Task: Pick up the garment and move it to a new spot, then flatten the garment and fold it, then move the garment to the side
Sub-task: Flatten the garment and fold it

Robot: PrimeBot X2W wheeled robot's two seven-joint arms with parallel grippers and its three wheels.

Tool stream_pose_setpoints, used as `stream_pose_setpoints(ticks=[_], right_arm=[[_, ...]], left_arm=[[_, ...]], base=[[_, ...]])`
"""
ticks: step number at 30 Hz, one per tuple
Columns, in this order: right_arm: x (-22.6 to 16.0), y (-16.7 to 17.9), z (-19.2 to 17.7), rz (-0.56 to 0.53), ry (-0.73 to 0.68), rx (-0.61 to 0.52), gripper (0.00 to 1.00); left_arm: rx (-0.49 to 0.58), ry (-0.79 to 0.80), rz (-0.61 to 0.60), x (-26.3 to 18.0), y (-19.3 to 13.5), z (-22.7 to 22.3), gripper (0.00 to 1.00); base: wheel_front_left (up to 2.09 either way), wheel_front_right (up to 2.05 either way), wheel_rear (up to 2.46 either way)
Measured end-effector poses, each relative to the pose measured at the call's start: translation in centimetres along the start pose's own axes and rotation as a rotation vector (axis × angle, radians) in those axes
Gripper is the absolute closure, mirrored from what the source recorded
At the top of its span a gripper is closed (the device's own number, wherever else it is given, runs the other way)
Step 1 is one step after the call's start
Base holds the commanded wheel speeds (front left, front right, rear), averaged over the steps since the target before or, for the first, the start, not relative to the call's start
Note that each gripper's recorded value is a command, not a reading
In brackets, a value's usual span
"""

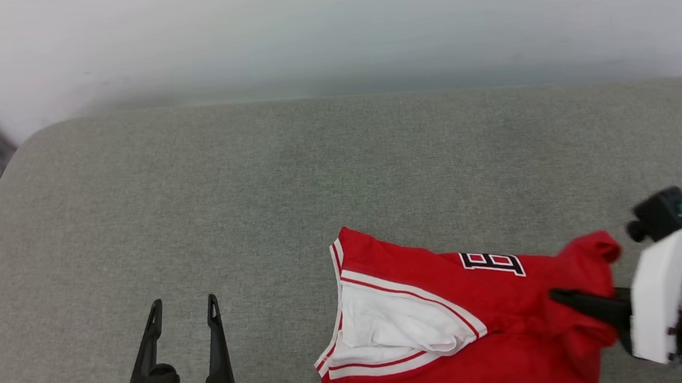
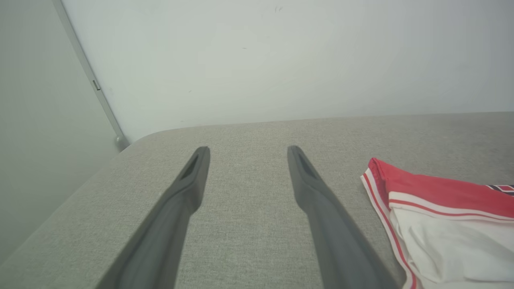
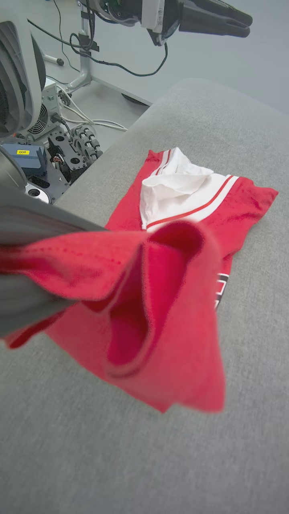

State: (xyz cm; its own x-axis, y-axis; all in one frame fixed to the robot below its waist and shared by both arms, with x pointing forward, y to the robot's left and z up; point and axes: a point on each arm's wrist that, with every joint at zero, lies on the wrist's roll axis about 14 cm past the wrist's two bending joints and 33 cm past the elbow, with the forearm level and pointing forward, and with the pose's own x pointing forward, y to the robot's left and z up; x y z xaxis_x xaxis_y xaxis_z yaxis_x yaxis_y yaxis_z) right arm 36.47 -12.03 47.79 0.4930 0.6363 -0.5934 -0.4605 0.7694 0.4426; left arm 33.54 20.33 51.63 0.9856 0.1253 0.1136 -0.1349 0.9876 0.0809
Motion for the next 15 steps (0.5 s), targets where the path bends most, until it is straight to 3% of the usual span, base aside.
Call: stream_pose_setpoints(ticks=[8,15], right_arm=[[5.5,5.1,1.8,0.110,0.057,-0.130,1.00],[9.2,6.9,2.0,0.129,0.110,-0.214,1.00]], left_arm=[[0.001,0.006,0.009,0.8,0.2,-0.2,0.00],[0.002,0.012,0.012,1.6,0.3,-0.5,0.00]], base=[[0.00,0.00,0.00],[0.00,0.00,0.00]])
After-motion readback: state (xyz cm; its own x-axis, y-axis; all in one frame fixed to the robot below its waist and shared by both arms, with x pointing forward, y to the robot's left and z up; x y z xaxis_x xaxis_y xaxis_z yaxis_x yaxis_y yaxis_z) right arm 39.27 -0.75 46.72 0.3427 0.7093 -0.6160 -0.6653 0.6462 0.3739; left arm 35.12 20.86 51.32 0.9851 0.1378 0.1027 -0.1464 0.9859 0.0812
